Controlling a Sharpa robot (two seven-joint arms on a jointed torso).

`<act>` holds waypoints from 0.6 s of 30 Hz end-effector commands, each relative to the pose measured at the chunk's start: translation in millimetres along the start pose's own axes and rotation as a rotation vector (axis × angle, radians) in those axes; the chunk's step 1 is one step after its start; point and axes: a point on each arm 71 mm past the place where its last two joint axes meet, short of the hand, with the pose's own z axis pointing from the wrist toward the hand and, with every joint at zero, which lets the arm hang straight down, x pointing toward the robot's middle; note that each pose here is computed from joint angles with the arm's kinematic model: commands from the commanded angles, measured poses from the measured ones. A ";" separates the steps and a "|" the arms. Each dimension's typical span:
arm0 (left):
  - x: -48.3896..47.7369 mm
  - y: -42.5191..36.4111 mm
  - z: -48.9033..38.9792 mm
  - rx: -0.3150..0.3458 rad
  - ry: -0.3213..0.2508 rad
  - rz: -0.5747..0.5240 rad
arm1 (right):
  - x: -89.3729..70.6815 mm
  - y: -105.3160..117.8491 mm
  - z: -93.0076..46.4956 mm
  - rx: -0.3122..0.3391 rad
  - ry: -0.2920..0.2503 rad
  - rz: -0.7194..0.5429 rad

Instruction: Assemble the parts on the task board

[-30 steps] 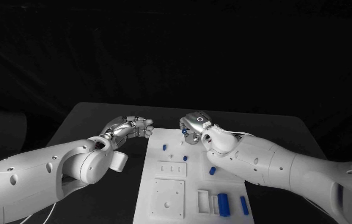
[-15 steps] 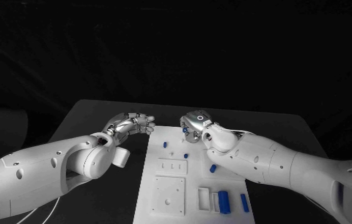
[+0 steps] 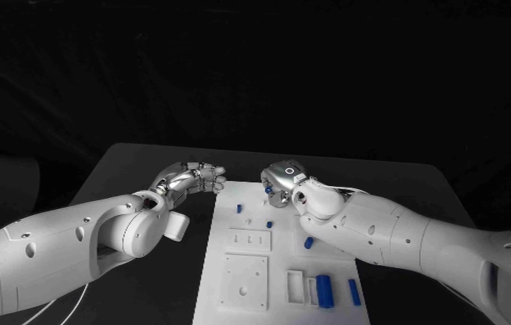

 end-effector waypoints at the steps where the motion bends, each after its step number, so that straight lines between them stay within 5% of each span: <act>1: 3.1 -2.0 -0.1 0.012 0.018 -0.009 | 2.1 -1.0 -0.1 0.003 0.024 -0.010; 18: 4.5 -1.8 0.7 0.007 0.026 -0.011 | 3.6 -3.9 2.9 0.022 0.026 -0.015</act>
